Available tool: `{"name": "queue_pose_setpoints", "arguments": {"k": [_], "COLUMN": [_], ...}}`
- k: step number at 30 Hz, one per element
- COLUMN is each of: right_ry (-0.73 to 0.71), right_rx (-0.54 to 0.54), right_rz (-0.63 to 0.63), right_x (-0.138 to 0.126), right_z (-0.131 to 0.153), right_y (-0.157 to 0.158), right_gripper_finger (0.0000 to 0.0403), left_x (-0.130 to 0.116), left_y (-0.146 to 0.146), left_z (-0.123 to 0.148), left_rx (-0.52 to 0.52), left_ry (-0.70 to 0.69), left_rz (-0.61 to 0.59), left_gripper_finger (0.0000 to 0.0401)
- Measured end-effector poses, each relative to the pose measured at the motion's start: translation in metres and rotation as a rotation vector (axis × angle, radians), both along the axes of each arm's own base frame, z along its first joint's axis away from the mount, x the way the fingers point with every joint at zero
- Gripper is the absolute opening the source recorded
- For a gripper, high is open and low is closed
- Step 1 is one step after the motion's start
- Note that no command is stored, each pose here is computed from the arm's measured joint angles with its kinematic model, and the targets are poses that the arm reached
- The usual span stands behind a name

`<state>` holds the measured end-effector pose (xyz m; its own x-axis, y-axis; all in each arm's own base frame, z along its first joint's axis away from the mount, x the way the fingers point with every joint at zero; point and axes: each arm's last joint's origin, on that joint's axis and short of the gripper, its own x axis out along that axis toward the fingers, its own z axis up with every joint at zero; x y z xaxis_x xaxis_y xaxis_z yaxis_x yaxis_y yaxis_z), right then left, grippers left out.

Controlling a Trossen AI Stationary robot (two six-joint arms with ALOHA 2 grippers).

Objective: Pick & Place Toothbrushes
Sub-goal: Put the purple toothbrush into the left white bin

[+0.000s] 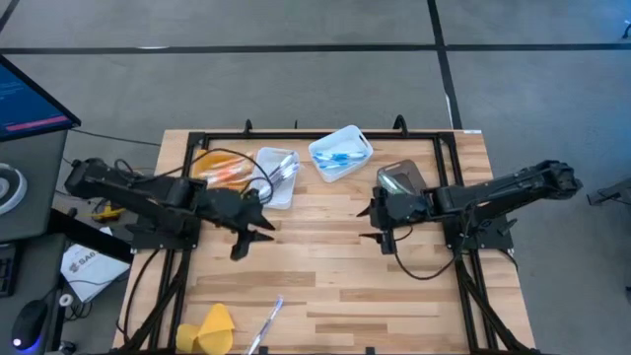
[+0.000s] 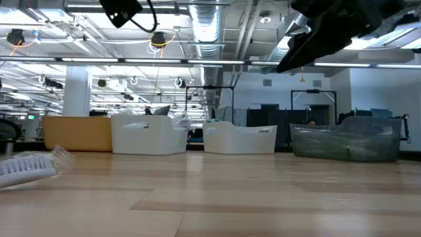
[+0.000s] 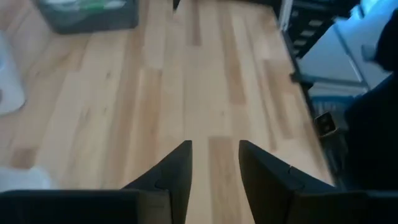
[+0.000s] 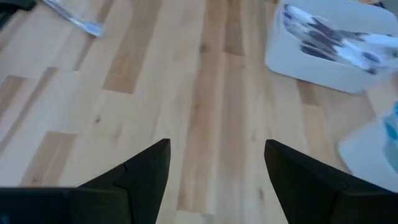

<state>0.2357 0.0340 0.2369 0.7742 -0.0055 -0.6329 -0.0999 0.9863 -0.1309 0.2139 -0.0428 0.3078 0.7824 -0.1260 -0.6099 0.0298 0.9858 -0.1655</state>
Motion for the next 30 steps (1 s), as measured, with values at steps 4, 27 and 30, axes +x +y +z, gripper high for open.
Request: {"name": "queue_pose_setpoints", "arguments": {"k": [4,27,30], "right_ry": [-0.044,-0.188,-0.195], "right_rx": [0.007,0.181,0.200], "right_rz": [0.038,0.078,0.100], "right_x": [-0.003,-0.012,-0.013], "right_z": [-0.017,-0.032,-0.032], "right_y": [0.008,0.037,0.044], "right_gripper_finger": [0.0255,0.0255,0.0255], "left_x": [0.003,0.063,0.065], "left_y": [-0.018,-0.144,-0.169], "left_z": [0.003,-0.025,-0.023], "left_rx": [-0.027,-0.089,-0.090], "left_ry": [-0.055,-0.106,-0.105], "left_rz": [-0.001,-0.237,-0.287], "left_gripper_finger": [0.0115,0.0111,0.0111]}}
